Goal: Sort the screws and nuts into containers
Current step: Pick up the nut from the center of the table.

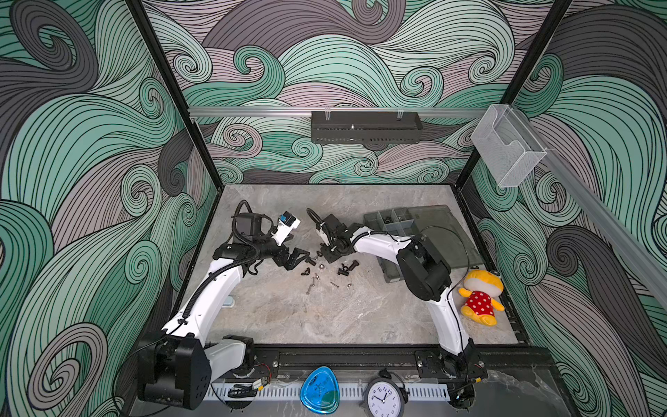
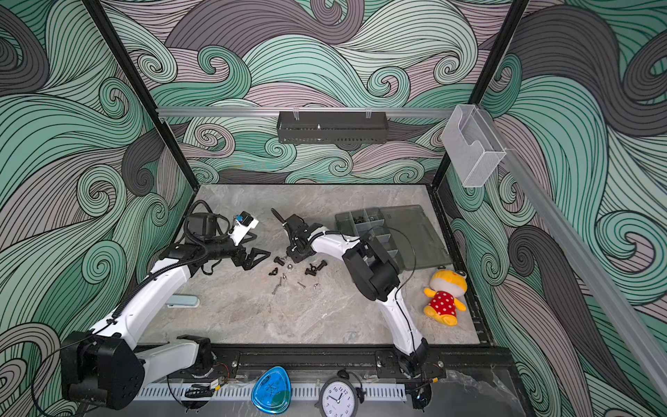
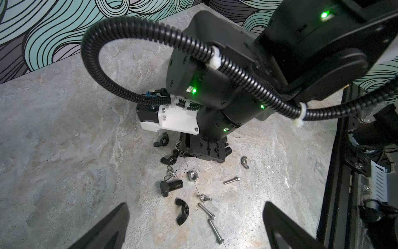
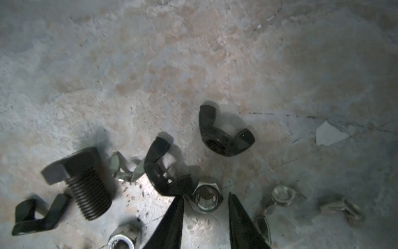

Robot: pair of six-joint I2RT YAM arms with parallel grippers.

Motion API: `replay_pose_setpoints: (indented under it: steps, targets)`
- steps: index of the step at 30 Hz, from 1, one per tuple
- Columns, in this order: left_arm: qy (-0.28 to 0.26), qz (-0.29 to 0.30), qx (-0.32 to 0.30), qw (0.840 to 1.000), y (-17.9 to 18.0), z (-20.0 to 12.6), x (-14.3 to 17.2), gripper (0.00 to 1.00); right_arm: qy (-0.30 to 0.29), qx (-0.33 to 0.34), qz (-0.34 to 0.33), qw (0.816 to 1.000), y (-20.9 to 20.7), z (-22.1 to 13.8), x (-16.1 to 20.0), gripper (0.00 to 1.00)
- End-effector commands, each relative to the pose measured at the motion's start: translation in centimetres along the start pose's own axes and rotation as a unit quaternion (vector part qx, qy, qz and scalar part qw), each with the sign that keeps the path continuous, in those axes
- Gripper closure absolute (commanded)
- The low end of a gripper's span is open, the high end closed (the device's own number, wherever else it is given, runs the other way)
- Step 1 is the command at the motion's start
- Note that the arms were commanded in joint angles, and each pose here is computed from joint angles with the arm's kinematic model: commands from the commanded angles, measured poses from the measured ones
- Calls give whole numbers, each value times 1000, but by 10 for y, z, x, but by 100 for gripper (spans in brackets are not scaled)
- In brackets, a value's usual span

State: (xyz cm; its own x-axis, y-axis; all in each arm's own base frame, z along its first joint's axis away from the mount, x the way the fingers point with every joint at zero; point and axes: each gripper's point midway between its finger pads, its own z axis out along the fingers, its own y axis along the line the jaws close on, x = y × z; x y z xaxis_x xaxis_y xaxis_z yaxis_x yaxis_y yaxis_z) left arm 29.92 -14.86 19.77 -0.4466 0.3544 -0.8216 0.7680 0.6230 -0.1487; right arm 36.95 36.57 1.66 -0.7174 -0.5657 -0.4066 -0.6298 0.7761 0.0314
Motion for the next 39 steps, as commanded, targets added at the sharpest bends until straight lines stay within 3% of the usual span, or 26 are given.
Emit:
replay_pose_setpoints:
  steps: [1, 15, 29, 39]
  targets:
    - [-22, 9, -1, 1000, 0, -7, -16, 1, 13, 10, -11, 1000, -3, 7, 3, 63]
    - [-24, 8, 1, 1000, 0, -7, -18, 1, 23, 14, -20, 999, -6, 5, 6, 76]
    - [-28, 7, 2, 1000, 0, -8, -19, 1, 11, 13, -13, 1000, -9, -5, 2, 80]
    - [-31, 3, 5, 1000, -2, -8, -20, 1, -27, 10, 1, 1000, -15, -50, -3, 81]
